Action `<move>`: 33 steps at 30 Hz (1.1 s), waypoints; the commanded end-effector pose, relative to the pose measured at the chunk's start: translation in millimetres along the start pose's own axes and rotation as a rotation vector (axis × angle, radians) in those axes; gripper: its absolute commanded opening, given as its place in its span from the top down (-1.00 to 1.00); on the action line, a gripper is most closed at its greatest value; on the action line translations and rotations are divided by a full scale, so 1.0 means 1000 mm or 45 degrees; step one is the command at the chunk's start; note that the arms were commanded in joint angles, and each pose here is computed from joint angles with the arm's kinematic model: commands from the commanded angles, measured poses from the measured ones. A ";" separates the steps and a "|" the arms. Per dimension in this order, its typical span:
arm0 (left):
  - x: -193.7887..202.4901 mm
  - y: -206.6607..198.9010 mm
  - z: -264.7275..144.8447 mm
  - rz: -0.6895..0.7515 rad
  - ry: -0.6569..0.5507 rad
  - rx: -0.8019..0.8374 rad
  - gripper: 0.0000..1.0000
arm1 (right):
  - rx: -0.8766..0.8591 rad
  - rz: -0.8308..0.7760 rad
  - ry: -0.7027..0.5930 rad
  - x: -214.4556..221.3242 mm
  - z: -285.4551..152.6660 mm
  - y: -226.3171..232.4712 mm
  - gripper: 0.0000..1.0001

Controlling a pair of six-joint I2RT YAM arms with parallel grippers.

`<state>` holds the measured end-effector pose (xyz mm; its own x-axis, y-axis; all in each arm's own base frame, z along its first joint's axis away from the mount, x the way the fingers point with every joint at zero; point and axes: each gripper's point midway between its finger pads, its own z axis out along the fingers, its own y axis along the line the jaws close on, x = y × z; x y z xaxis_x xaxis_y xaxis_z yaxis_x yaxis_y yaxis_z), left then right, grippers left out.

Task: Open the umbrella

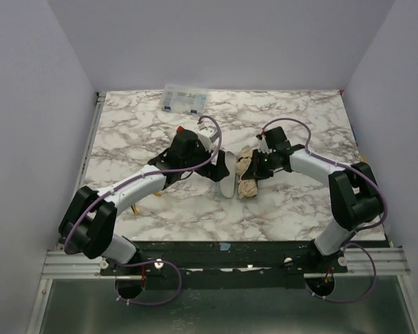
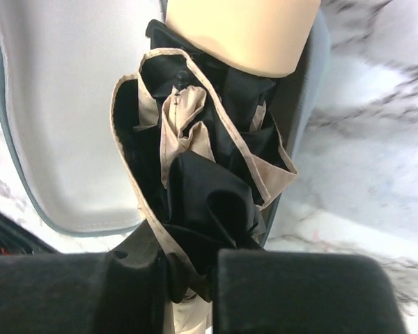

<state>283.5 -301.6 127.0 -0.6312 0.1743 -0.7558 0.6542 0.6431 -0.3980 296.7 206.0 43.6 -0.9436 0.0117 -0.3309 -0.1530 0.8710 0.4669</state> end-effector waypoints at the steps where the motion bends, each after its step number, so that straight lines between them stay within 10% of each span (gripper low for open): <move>1: -0.070 0.011 -0.048 0.169 -0.215 -0.069 -0.97 | 0.151 0.022 -0.115 -0.040 0.001 -0.035 0.99; 9: -0.124 0.056 -0.128 0.191 -0.347 -0.264 -0.97 | 0.105 0.126 -0.243 -0.128 0.027 -0.061 0.99; 21: -0.089 0.090 -0.210 0.151 -0.412 -0.602 -0.97 | -0.150 0.053 -0.526 -0.293 0.090 -0.030 0.99; 33: -0.097 0.064 -0.216 0.297 -0.461 -0.454 -0.97 | -0.543 -0.344 -0.756 -0.315 -0.046 0.075 0.99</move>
<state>298.9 -104.1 281.1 -0.2828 0.0896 -0.9550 0.4552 0.8889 -0.0514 597.2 230.1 94.6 -0.7236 0.2405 -0.6470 -0.2832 0.7514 0.5960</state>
